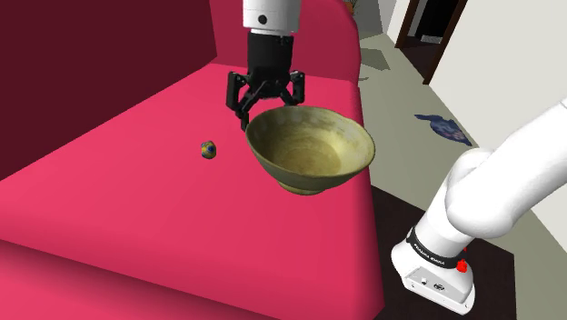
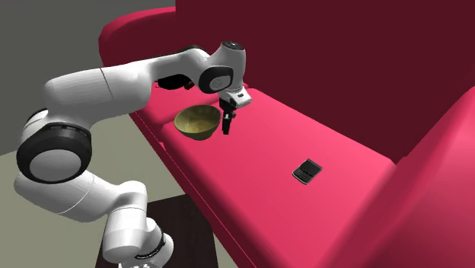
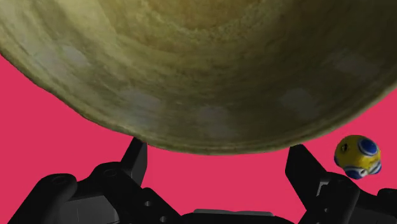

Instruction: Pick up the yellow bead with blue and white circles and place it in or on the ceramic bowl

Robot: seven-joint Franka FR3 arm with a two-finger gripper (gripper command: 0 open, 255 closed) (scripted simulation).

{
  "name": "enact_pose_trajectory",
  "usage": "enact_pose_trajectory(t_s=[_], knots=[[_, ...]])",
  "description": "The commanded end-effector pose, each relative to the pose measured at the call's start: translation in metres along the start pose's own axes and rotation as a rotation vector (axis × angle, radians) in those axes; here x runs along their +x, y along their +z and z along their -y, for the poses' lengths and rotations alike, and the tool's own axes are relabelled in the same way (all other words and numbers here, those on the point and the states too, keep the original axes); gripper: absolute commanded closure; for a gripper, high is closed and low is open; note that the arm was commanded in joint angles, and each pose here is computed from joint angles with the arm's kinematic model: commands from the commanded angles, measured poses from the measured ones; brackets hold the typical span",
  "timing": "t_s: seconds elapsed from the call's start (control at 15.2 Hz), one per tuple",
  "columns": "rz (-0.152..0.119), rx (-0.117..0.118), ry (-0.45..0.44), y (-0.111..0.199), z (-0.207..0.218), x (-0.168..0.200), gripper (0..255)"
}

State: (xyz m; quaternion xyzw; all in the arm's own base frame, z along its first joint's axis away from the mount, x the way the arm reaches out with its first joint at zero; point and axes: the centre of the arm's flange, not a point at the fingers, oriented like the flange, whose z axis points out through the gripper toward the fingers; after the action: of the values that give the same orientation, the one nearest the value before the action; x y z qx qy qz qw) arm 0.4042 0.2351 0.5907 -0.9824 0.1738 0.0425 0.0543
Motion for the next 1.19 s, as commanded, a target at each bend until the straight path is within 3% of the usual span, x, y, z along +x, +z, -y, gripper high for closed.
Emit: enact_pose_trajectory(t_s=[0.0,0.46,1.12], knots=[[0.012,0.017,0.032,-0.002,0.025,0.006,0],[0.048,0.068,0.127,-0.003,0.101,0.027,0],[0.048,0.068,0.127,0.037,0.104,0.025,0]])
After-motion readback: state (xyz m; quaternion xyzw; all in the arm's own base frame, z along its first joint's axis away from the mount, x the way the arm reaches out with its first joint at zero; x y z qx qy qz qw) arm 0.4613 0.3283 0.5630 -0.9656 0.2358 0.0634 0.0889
